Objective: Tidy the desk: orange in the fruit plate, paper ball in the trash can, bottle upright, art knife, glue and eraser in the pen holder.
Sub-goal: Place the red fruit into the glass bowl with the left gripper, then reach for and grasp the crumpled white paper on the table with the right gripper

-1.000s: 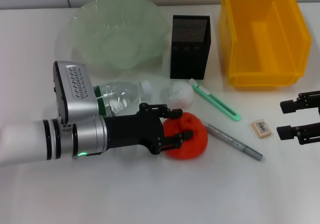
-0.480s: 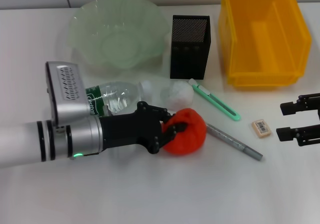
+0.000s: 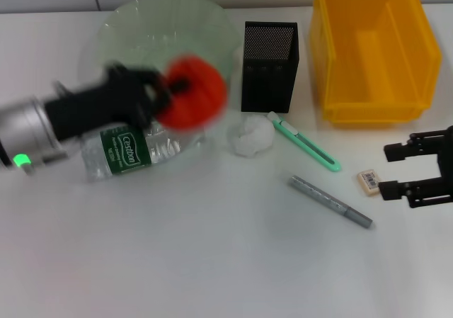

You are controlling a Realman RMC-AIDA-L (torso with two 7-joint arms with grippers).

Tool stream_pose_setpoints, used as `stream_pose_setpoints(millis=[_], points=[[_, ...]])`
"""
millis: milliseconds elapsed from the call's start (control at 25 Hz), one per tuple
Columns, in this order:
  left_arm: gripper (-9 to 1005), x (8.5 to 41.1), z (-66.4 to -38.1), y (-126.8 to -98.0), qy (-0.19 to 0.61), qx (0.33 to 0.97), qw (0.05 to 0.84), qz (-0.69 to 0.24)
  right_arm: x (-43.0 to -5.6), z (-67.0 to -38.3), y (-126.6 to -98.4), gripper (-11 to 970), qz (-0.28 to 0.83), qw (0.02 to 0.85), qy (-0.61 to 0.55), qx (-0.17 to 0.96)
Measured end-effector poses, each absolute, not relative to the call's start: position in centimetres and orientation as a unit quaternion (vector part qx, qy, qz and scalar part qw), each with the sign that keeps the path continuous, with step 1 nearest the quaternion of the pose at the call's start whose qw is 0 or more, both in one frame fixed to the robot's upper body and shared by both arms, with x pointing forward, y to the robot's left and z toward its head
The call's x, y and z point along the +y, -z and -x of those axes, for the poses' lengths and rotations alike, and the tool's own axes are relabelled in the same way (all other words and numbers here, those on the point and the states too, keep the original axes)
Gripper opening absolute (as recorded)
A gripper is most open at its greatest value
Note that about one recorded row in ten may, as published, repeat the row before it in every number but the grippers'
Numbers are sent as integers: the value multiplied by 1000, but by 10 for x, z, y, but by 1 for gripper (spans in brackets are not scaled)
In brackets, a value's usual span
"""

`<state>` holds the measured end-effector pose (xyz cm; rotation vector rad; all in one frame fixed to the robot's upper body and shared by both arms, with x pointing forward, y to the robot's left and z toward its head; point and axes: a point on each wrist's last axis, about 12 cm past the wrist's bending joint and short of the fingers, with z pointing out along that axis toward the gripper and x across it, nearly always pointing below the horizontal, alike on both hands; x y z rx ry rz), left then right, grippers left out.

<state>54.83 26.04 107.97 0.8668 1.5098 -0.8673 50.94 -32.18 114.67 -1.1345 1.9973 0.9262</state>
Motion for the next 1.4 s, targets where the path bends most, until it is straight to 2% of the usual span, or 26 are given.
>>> stream_pose_setpoints(millis=[240,360,600,800,1080,1160,1400], points=[[73,283,-592,-1103,280,686,607,-287,-313,-516,-1140,727,440,337,-359,751],[57,278,-613,-1108,250,708,603,-268,-310,-518,-1140,726,442,336,-363,748],[57,255,-632,-1103,212,738,575,-281,-307,-519,-1139,727,442,335,-369,746],[221,248,-635,-1103,211,741,569,-288,-306,-520,-1138,727,440,336,-370,746],[398,248,-632,-1109,233,727,576,-293,-301,-530,-1147,726,421,324,-371,761],[449,251,-624,-1114,256,709,581,-307,-298,-534,-1156,726,409,302,-363,781],[715,273,-579,-1121,346,651,575,-355,-278,-542,-1183,726,410,223,-276,840]])
